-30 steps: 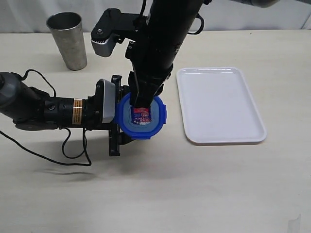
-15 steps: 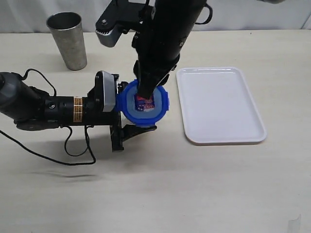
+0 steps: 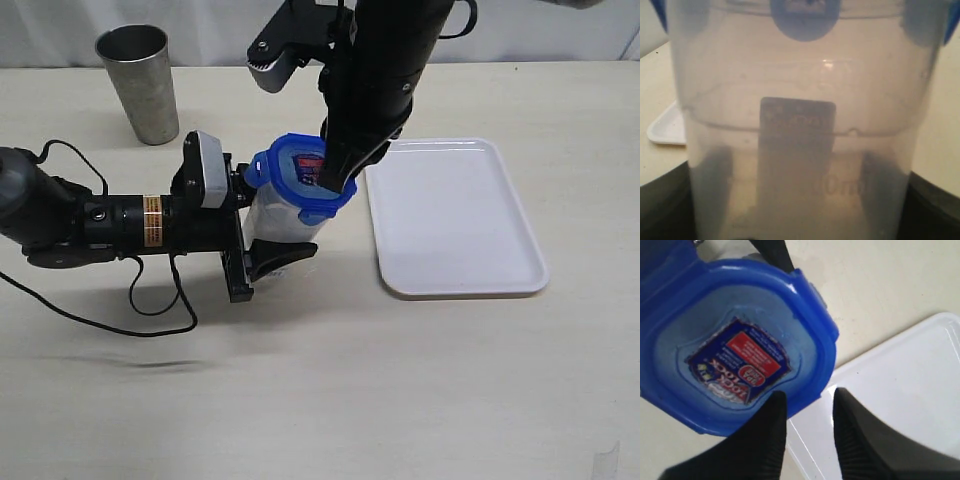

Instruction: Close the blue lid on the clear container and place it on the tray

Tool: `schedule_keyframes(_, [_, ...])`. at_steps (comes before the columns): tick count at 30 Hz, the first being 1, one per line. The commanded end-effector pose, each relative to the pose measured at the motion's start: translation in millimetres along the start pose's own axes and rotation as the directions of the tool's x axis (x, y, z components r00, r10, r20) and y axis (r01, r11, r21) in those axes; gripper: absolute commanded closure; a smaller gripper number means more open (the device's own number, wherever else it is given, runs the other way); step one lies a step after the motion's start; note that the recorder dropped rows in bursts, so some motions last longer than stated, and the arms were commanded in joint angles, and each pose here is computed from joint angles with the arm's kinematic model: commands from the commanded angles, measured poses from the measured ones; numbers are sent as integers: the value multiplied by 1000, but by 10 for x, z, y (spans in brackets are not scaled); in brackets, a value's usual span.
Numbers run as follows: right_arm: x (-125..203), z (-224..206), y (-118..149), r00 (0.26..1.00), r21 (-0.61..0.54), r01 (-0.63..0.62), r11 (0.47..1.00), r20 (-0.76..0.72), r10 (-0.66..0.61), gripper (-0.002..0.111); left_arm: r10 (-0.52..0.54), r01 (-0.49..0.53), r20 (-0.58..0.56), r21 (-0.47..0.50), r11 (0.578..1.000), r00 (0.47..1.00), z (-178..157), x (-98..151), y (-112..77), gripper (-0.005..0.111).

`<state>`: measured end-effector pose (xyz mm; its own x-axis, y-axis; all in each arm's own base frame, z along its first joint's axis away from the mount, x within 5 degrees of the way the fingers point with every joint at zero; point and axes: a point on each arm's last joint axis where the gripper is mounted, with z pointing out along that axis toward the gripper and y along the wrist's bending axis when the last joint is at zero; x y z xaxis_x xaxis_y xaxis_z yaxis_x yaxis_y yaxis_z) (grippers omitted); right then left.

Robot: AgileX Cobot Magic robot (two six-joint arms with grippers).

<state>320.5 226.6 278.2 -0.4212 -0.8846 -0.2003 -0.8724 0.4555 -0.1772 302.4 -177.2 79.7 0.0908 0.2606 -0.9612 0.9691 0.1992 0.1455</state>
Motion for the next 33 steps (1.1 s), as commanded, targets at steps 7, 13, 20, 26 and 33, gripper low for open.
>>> schedule_keyframes(7, [27,141,14,989,-34,-140,990,-57,138,77,-70,71,39,-18,997,997,-6,-34,14,107])
schedule_keyframes(13, [72,137,-77,969,81,-224,971,-84,230,77,-74,75,41,-15,997,996,-6,-35,13,107])
schedule_keyframes(20, [65,30,-141,948,93,-311,946,-42,316,77,-77,77,2,-30,997,997,-6,1,24,107])
schedule_keyframes(26, [-31,-357,-343,848,-43,-522,852,88,523,75,-82,81,-22,-44,996,996,-7,24,34,107])
schedule_keyframes(33, [-236,-558,-171,793,-216,-560,800,139,593,63,-87,85,-29,-56,995,996,-7,31,44,107])
